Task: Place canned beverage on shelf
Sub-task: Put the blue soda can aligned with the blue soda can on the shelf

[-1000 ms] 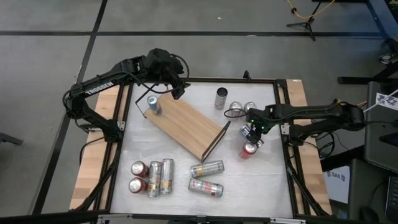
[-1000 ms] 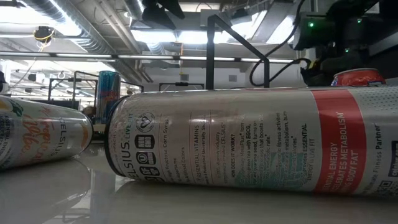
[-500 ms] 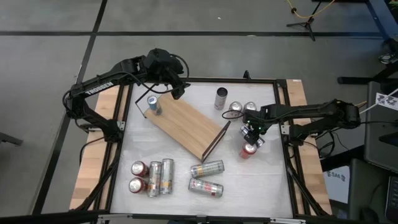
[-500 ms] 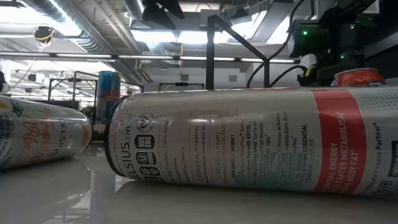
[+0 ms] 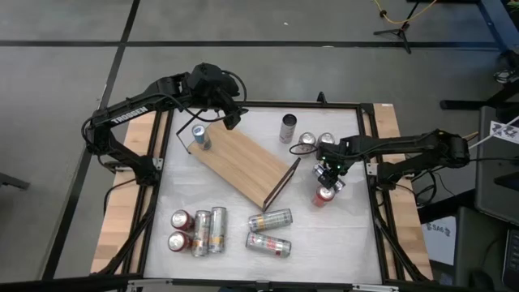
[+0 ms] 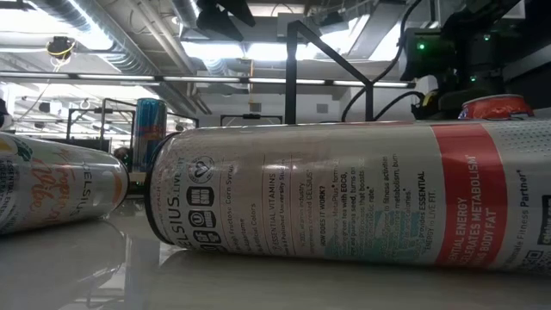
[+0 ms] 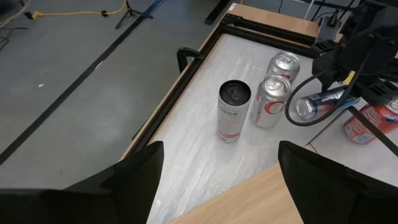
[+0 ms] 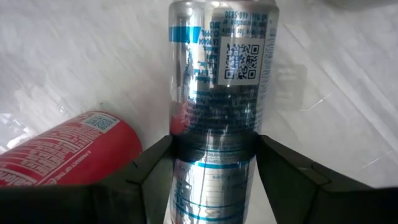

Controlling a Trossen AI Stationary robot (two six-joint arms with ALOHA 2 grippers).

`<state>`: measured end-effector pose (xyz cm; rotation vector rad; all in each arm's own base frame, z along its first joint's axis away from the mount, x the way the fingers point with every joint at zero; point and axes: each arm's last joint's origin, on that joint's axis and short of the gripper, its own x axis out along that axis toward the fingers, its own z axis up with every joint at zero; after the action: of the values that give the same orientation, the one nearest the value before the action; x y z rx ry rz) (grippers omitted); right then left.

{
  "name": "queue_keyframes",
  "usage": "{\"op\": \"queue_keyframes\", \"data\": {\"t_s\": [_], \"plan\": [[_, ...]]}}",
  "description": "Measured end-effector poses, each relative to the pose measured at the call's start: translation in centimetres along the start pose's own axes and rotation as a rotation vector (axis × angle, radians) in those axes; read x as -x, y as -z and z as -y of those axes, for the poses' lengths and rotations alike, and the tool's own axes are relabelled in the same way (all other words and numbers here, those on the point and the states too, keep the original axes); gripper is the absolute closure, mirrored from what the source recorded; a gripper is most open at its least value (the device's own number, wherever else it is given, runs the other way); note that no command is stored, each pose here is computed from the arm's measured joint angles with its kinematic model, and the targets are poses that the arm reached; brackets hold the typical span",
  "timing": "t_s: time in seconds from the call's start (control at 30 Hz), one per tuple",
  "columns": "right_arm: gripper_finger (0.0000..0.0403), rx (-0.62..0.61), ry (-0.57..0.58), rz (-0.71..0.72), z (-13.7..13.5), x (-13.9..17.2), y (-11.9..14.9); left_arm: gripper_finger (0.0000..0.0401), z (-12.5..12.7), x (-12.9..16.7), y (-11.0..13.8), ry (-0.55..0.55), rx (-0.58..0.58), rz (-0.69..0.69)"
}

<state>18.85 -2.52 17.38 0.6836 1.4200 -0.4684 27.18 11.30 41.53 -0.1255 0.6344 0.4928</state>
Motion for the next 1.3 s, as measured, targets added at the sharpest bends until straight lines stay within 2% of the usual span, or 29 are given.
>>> {"op": "queue_keyframes", "data": {"t_s": [0.7, 1.03, 1.3], "plan": [[0.0186, 0.002, -0.014, -0.013, -0.02, -0.04, 0.05, 0.0092, 0.0, 0.0, 0.0, 0.0, 0.0, 0.0], [0.0095, 0.004, -0.039, -0.038, -0.06, -0.11, 0.16, 0.0092, 0.0, 0.0, 0.0, 0.0, 0.0, 0.0], [0.0079, 0.004, -0.05, -0.04, -0.11, -0.11, 0.14, 0.0092, 0.0, 0.0, 0.0, 0.0, 0.0, 0.0]]}}
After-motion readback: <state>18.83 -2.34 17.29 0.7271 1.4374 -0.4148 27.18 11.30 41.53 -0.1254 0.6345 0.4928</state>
